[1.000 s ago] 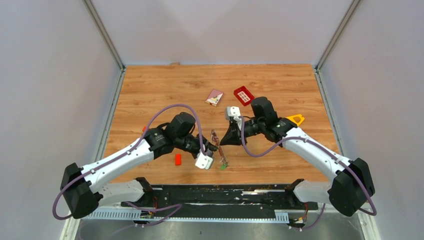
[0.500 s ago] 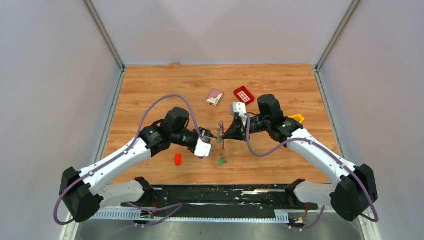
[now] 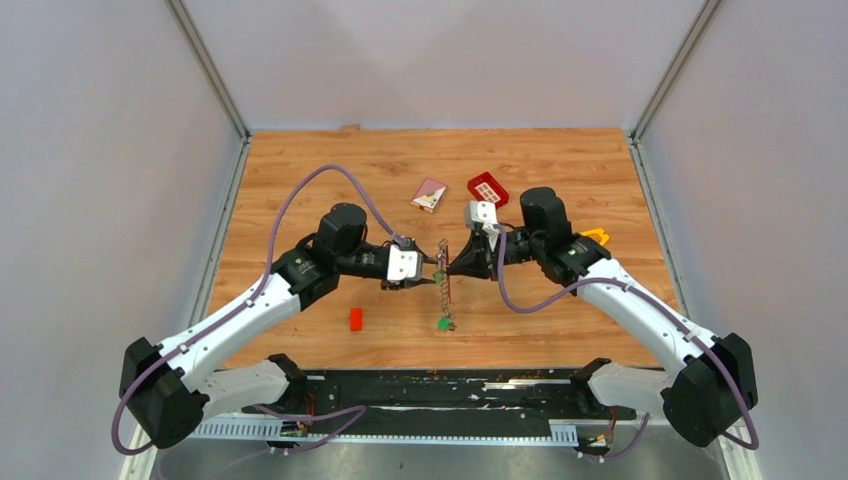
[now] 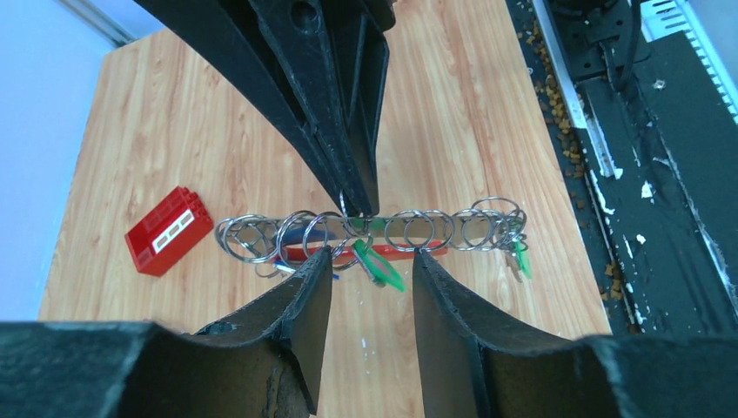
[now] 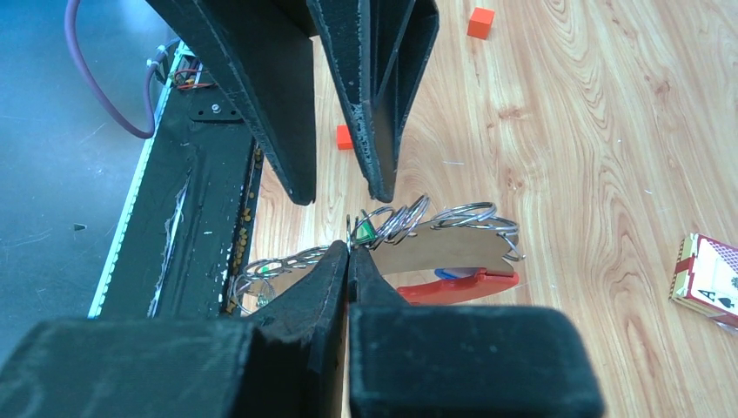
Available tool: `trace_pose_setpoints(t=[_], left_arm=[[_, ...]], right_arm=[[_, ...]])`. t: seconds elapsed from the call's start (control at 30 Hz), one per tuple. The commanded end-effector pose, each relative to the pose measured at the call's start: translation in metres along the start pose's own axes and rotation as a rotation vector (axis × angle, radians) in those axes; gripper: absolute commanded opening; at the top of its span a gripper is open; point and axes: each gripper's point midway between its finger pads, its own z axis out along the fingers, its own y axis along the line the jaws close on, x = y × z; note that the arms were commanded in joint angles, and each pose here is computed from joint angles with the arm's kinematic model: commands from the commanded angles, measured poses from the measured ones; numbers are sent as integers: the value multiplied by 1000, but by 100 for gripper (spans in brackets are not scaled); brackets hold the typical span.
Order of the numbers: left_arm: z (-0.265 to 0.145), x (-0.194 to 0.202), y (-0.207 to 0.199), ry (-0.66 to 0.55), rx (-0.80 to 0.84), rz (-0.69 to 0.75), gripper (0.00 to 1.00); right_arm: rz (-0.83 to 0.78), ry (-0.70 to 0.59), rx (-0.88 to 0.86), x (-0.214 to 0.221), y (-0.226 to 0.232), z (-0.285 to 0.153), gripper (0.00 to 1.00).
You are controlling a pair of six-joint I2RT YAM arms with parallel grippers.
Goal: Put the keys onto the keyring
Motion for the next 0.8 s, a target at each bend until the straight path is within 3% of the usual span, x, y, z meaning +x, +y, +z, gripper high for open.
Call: trace_pose_setpoints(t=[0.0,0.77], left_arm=[[0,-20,-2,-77,23,-26,45],[9,-22,11,-85,9,-109,43]], right_arm=[[-57,-67,1,-29,-5,-2,0],[-53,-60,4,-25,-7,-1,0]])
